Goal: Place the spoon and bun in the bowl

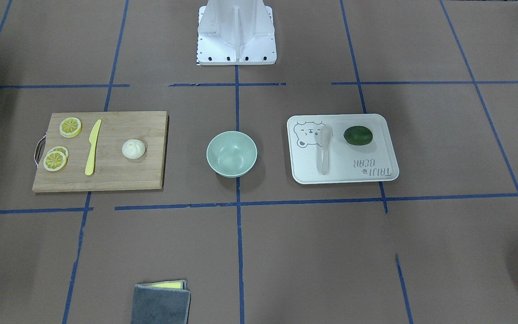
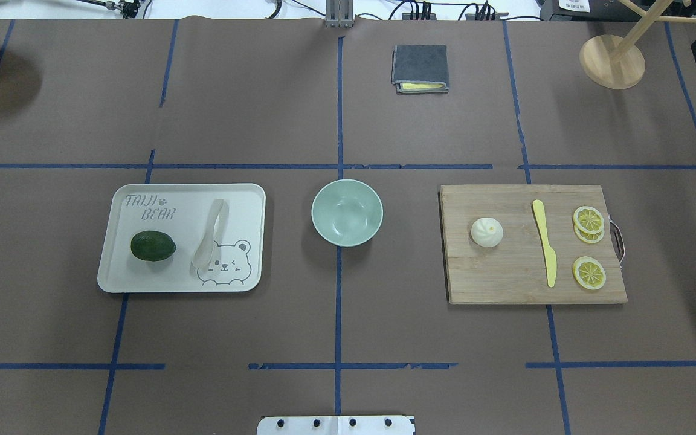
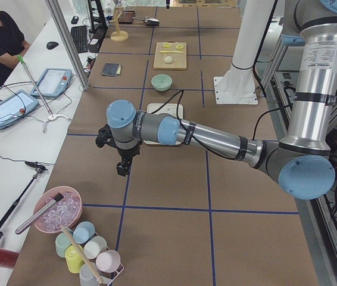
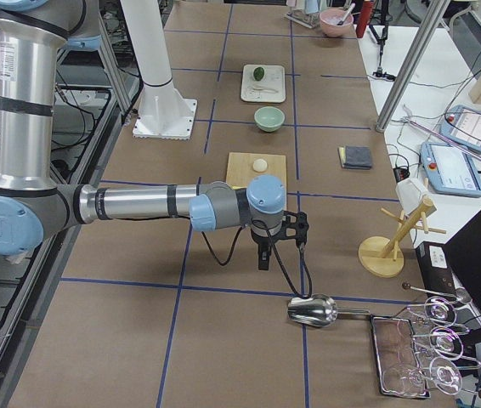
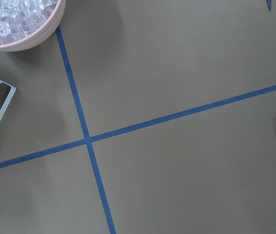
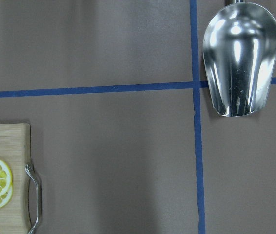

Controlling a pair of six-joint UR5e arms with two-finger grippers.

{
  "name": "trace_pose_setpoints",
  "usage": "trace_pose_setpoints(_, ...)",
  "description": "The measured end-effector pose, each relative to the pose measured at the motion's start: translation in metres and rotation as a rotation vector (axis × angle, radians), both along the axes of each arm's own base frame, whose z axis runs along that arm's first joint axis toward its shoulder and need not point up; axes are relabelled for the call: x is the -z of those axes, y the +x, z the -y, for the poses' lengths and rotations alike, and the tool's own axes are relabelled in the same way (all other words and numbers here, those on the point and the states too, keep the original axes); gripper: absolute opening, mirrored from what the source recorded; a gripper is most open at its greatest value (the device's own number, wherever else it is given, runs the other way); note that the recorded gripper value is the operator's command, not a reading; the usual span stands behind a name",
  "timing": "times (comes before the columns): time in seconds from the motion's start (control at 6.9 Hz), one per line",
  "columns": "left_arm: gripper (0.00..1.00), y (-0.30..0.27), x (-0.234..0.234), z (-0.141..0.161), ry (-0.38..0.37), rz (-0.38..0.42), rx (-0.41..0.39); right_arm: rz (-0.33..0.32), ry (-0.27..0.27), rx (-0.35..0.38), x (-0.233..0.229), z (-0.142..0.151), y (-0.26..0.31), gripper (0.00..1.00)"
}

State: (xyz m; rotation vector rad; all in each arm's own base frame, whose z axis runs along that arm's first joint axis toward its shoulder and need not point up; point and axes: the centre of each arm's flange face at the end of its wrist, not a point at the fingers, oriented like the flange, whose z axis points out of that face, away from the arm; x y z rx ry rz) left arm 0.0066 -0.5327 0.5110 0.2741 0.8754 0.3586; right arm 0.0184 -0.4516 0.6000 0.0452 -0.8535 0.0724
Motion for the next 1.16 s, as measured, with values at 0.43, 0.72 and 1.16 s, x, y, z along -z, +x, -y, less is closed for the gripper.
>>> trace_pose_setpoints(0.43, 1.00, 0.172, 0.091, -0.016, 0.026, -0.134, -0.066, 0.007, 0.039, 0.001, 0.022, 0.000, -0.001, 1.00)
trace_pose_setpoints(0.72, 0.99, 0.306, 0.148, -0.033, -0.002, -0.113, 0.005, 0.012, 0.047, 0.008, 0.025, -0.003, -0.002, 1.00)
trace_pose_setpoints(1.16, 0.95, 0.419, 0.166, -0.054, -0.030, -0.057, 0.060, 0.012, 0.048, 0.025, 0.024, -0.002, -0.009, 1.00)
